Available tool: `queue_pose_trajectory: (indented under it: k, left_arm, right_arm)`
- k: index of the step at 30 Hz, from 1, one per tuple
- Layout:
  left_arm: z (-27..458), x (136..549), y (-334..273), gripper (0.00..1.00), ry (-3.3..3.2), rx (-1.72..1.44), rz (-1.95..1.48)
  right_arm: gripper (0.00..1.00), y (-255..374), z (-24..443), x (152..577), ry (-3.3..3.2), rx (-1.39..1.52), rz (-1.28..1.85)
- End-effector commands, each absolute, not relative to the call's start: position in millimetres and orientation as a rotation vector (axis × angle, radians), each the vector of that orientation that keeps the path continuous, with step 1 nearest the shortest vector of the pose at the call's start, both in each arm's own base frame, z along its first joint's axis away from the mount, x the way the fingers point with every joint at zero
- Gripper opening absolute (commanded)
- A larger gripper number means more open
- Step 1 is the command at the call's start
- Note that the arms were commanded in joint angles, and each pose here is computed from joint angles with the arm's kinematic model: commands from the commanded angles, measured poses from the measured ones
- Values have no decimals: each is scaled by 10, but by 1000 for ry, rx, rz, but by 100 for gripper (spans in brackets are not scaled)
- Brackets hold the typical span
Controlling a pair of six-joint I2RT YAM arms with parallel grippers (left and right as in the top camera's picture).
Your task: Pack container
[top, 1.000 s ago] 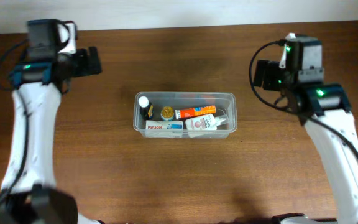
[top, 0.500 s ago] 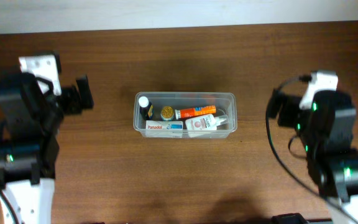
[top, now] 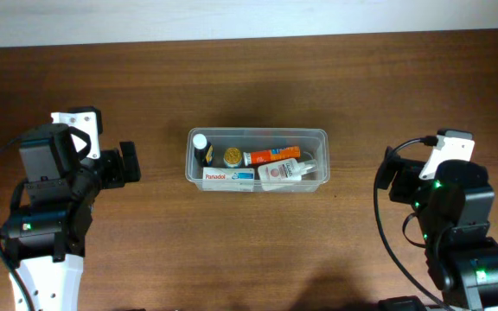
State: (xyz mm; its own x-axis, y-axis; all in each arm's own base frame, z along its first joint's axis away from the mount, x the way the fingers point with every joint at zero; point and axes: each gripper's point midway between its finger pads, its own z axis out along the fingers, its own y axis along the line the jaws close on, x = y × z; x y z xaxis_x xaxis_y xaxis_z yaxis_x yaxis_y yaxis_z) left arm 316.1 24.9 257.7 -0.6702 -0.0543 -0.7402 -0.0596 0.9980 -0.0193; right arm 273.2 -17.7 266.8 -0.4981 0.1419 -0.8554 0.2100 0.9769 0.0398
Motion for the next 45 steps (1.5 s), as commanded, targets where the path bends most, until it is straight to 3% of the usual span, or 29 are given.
queue_pose_trajectory:
  k: [1,21,32,38,45]
  left_arm:
    - [2558,3160,249,99,2312,-82,6]
    - [2558,3160,249,99,2312,-82,6]
    - [2558,3160,249,99,2312,-82,6]
    - [2558,3160,249,99,2312,-82,6]
    - [2558,3160,250,99,2312,-82,7]
  right_arm:
    - [98,-208,2552,2765,2135,267,-111]
    - [98,-106,1810,3031,2245,170,-125]
    - [98,14,1511,2597,1932,116,20]
    - [98,190,1582,2448,1811,-123,8]
    - [98,156,1571,2347,1752,-122,-14]
